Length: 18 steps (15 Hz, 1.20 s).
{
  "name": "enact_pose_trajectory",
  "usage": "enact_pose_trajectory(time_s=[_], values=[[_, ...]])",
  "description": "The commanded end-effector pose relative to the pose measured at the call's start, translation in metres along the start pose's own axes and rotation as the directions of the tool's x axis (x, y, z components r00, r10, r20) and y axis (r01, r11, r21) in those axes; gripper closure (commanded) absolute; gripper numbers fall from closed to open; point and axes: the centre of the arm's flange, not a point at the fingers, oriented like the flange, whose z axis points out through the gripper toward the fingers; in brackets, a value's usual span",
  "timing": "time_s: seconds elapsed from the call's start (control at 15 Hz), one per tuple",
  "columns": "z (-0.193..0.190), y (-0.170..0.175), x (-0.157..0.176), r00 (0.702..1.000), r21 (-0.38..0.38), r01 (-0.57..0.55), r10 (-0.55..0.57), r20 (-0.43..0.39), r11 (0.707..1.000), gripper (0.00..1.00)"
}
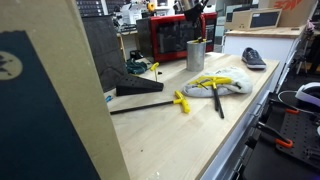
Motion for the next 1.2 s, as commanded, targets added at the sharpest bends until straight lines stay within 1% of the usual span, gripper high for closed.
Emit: enact_pose_trajectory(time_s=[0.0,0.13,0.27,0.47,0.73,0.87,1.13], values=[[0.004,-0.005,-0.012,1.000,0.117,-0.017,0.020,-0.020,0.993,0.00],[0.009,-0.005,-0.010,0.999,0.197,-0.023,0.032,-0.042,0.980,0.00],[0.014,-0.009,-0.007,0.996,0.278,-0.040,0.059,-0.060,0.960,0.00],[0.020,-0.005,-0.009,0.990,0.361,-0.082,0.116,-0.075,0.929,0.00],[0.015,0.021,-0.032,0.972,0.430,-0.134,0.203,-0.117,0.893,0.00],[0.010,0.027,-0.040,0.964,0.442,-0.147,0.229,-0.136,0.885,0.00],[0.010,0.041,-0.051,0.954,0.456,-0.175,0.265,-0.141,0.872,0.00]])
